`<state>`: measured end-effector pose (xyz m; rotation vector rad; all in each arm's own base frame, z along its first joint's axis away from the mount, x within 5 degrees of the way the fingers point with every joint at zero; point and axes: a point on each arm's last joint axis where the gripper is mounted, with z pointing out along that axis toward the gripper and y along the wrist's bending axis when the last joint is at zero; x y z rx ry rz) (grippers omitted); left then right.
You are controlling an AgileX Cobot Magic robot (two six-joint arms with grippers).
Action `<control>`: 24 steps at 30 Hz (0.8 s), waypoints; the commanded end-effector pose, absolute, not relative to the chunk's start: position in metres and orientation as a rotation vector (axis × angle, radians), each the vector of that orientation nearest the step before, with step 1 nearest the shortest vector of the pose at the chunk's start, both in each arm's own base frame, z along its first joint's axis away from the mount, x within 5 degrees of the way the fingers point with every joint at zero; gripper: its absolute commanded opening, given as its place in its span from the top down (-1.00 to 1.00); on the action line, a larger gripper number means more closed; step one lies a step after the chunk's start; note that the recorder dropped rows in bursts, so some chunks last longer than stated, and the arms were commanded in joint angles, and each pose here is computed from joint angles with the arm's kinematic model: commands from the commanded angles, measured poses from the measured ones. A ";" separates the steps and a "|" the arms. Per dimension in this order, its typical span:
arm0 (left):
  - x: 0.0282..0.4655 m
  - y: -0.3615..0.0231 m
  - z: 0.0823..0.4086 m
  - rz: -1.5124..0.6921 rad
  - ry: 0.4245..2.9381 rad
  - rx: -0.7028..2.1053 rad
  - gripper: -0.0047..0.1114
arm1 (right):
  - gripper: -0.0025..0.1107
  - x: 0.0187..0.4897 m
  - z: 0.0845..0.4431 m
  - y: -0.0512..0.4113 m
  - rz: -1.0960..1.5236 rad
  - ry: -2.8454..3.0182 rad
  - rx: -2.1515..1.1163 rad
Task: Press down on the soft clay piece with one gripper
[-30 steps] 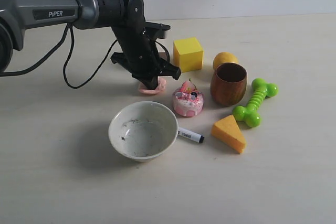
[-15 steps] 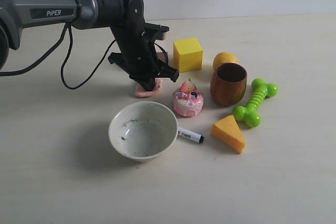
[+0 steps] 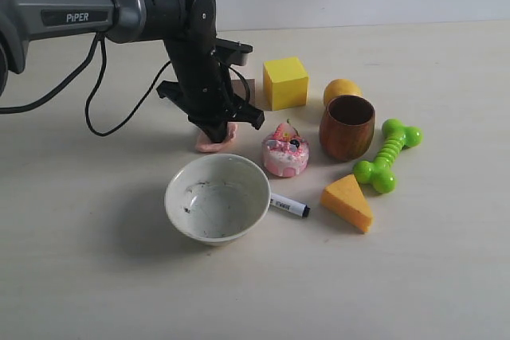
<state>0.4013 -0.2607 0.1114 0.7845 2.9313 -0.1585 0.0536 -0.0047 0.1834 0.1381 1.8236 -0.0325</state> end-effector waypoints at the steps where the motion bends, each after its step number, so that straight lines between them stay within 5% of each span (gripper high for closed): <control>1: 0.401 -0.257 0.116 -0.133 2.926 0.794 0.92 | 0.96 0.053 0.183 -0.005 -0.037 1.813 0.134; 24: 0.403 -0.263 0.131 -0.229 2.858 0.794 0.92 | 0.96 0.053 0.183 -0.005 -0.037 1.813 0.134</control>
